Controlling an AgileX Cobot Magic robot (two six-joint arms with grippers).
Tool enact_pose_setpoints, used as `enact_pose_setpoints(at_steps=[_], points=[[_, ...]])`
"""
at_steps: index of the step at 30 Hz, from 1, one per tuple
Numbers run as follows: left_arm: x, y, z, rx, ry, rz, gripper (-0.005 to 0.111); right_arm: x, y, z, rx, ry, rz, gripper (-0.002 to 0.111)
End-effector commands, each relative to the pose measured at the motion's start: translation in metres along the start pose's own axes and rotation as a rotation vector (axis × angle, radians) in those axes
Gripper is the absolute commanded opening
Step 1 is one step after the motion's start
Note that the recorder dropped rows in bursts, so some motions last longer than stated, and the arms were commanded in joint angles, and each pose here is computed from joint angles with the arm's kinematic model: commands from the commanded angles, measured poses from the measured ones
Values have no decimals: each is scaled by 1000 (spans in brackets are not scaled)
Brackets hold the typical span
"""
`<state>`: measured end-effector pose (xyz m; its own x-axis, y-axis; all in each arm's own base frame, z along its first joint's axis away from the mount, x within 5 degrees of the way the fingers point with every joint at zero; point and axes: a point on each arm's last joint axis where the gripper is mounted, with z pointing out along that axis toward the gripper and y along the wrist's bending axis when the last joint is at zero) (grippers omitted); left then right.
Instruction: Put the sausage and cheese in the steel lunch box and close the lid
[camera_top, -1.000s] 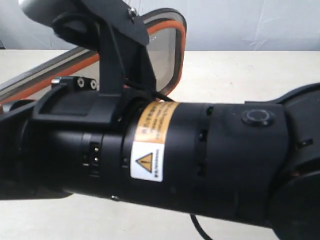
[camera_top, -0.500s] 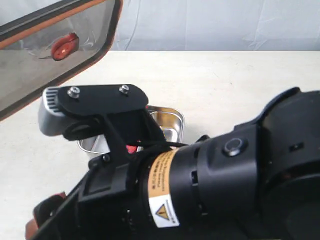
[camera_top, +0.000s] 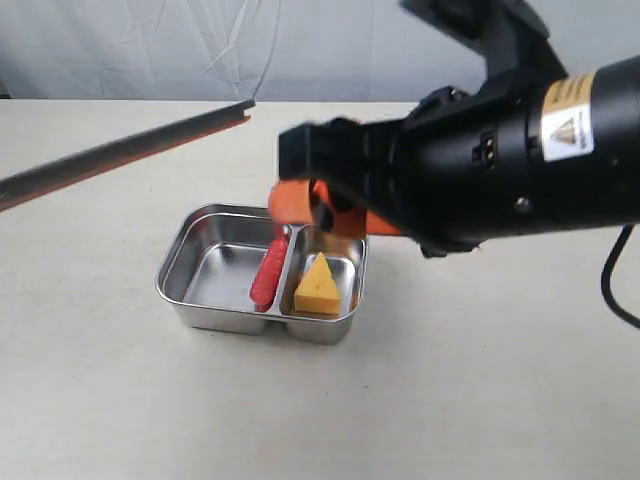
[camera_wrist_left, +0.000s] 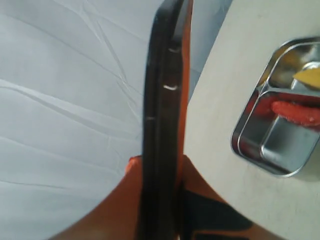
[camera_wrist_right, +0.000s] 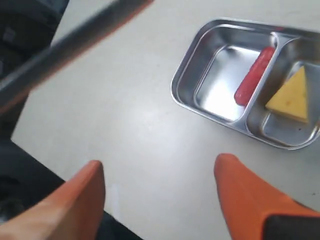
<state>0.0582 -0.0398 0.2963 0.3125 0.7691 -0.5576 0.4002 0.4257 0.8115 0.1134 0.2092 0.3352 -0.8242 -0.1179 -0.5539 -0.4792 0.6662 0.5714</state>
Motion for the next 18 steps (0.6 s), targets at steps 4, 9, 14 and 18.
enact_pose_setpoints(at_steps=[4,9,14,18], points=[[2,1,-6,-9,30,137,0,-22,-5,12,-173,-17,219,31],[1,1,-7,-20,24,128,0,-25,-2,35,-289,35,348,3],[0,1,-7,-24,16,119,0,-27,-2,48,-321,37,382,-1],[0,1,-7,-22,9,104,0,-27,-6,50,-272,19,286,-1]])
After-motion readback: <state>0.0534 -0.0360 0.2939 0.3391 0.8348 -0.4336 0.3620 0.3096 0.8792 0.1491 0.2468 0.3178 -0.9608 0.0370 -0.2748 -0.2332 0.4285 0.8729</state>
